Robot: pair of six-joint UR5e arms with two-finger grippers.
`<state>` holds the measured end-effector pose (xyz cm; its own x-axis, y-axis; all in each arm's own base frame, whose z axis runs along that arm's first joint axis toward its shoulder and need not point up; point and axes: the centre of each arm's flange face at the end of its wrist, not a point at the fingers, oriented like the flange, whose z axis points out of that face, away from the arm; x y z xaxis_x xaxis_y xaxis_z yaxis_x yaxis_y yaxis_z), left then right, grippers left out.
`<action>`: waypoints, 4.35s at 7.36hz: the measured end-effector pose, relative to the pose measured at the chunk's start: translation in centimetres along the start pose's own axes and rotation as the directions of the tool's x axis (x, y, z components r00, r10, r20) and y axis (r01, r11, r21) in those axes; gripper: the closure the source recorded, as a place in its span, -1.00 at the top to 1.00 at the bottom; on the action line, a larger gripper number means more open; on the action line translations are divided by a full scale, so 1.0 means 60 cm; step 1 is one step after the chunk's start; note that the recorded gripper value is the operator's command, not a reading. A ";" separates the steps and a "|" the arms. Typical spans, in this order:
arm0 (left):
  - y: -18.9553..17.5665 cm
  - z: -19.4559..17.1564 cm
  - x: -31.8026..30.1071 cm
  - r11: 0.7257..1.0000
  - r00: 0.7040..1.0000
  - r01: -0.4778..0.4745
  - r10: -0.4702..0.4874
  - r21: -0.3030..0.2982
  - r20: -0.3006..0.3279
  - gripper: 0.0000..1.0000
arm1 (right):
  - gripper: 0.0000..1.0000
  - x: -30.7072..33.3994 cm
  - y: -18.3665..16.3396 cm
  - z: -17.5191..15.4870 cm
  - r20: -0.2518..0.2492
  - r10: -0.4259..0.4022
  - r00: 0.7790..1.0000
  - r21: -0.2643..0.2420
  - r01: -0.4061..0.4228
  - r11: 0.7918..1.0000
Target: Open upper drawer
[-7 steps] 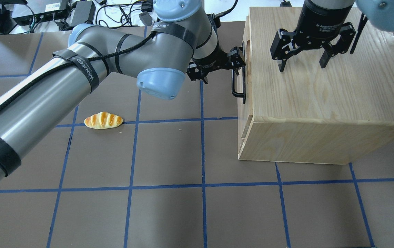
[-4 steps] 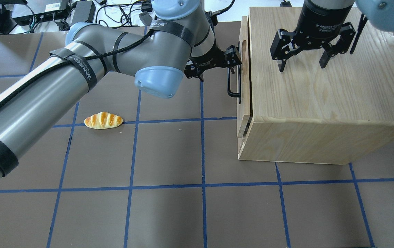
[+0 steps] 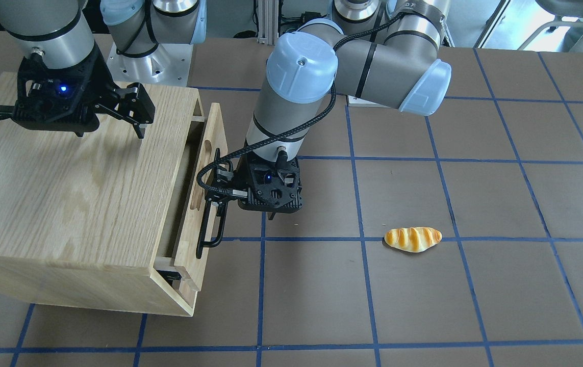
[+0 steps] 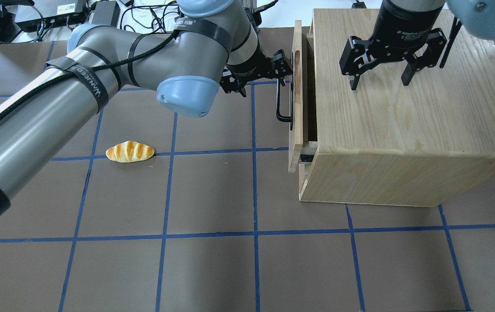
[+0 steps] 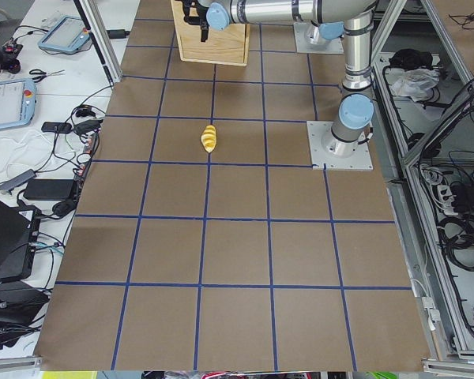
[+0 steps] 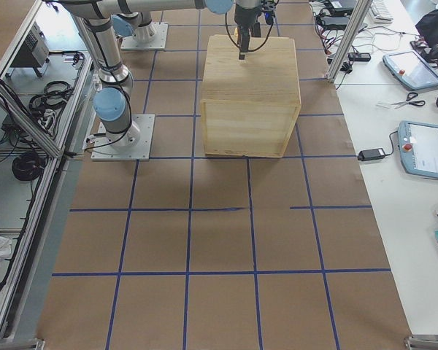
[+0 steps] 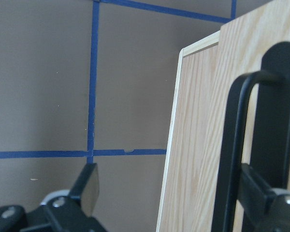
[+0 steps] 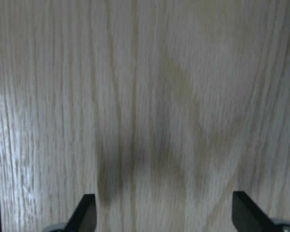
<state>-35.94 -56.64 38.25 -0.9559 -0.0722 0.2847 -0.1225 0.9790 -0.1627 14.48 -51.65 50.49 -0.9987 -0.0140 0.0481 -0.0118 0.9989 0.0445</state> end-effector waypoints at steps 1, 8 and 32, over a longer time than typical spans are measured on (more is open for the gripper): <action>-0.004 -0.001 -0.005 1.000 1.000 -0.001 0.001 0.001 0.002 1.00 | 1.00 0.000 0.000 0.000 0.000 0.000 1.000 0.000 0.000 1.000; -0.032 -0.015 -0.056 1.000 0.999 0.011 -0.011 0.001 0.047 1.00 | 1.00 0.000 0.000 0.000 0.000 -0.001 1.000 0.000 0.001 1.000; -0.085 -0.111 -0.189 0.992 0.986 -0.092 0.102 -0.085 0.133 1.00 | 1.00 0.000 0.000 0.000 0.000 0.000 1.000 -0.001 0.000 1.000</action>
<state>-22.73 -59.56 42.12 -0.9904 0.0037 0.1383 -0.0114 0.9941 -0.1077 14.48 -51.64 50.47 -0.9987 -0.0140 0.0481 -0.0119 0.9989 0.0450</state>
